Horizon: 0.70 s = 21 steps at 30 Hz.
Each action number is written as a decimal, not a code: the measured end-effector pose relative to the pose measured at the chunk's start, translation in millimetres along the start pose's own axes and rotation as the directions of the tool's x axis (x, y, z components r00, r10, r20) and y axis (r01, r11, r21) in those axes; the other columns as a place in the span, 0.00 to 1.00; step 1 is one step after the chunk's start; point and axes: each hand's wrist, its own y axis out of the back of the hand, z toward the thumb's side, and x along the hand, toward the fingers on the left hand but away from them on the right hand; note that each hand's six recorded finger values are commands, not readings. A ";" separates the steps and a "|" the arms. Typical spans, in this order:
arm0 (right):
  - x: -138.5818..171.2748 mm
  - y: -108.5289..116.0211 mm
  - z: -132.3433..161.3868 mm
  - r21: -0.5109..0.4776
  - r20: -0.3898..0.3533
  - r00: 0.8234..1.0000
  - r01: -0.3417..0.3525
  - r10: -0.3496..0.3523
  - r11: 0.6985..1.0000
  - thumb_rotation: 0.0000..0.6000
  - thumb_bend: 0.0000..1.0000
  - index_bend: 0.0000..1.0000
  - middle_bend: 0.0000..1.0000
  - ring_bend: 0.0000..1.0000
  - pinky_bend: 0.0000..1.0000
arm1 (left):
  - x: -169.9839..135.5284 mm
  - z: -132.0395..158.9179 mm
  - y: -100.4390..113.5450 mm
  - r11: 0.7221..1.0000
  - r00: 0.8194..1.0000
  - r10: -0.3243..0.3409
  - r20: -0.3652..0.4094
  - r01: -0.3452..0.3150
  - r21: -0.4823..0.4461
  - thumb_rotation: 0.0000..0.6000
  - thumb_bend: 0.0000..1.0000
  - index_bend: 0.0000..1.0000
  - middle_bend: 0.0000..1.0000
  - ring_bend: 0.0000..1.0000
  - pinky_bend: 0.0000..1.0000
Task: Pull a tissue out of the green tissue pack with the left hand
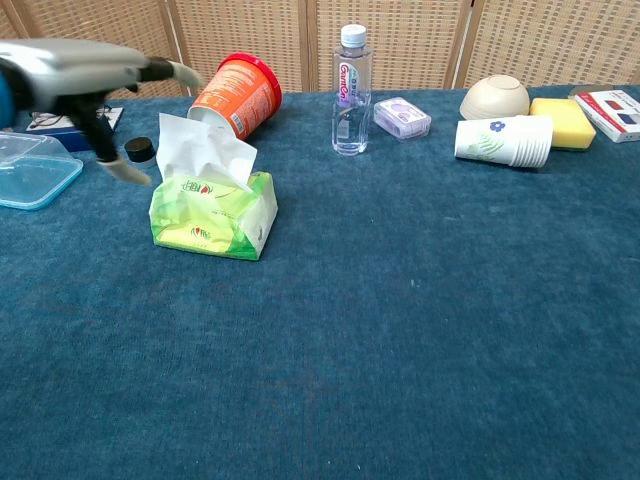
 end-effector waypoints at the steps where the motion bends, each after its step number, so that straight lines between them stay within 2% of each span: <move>1: -0.2 -0.1 -0.4 -0.001 0.000 1.000 -0.001 0.001 1.000 1.00 0.00 0.00 0.00 0.00 0.00 | 6.4 6.3 0.0 1.000 1.000 -0.005 0.003 0.005 0.003 1.00 0.05 0.10 0.12 0.04 0.21; 5: -0.5 -1.4 -0.3 -0.003 -0.002 1.000 -0.006 0.006 1.000 1.00 0.00 0.00 0.00 0.00 0.00 | 21.3 24.4 1.7 1.000 1.000 -0.006 0.013 0.006 0.022 1.00 0.17 0.20 0.25 0.14 0.38; 8: -0.8 -1.7 -0.4 -0.007 -0.002 1.000 -0.008 0.008 1.000 1.00 0.00 0.00 0.00 0.00 0.00 | 29.0 39.0 3.4 1.000 1.000 0.001 0.019 -0.002 0.031 1.00 0.29 0.31 0.39 0.26 0.51; 10: -0.8 -1.3 -0.6 -0.010 -0.002 1.000 -0.007 0.007 1.000 1.00 0.00 0.00 0.00 0.00 0.00 | 32.4 45.6 3.8 1.000 1.000 0.006 0.021 -0.006 0.029 1.00 0.36 0.44 0.55 0.39 0.61; 13: -0.7 -0.5 -0.6 -0.014 -0.003 1.000 -0.005 0.005 1.000 1.00 0.00 0.00 0.00 0.00 0.00 | 35.3 48.1 3.8 0.999 1.000 0.015 0.016 -0.016 0.046 1.00 0.45 0.59 0.71 0.53 0.71; 16: -0.6 0.6 -0.2 -0.016 -0.006 1.000 -0.001 0.001 1.000 1.00 0.00 0.00 0.00 0.00 0.00 | 35.7 46.2 2.7 0.996 0.999 0.034 0.004 -0.034 0.084 1.00 0.50 0.65 0.78 0.60 0.76; 21: 0.0 2.2 -0.7 -0.025 -0.005 1.000 0.004 -0.004 1.000 1.00 0.00 0.00 0.00 0.00 0.00 | 31.6 41.2 4.5 0.992 0.997 0.074 -0.013 -0.072 0.108 1.00 0.51 0.68 0.81 0.63 0.78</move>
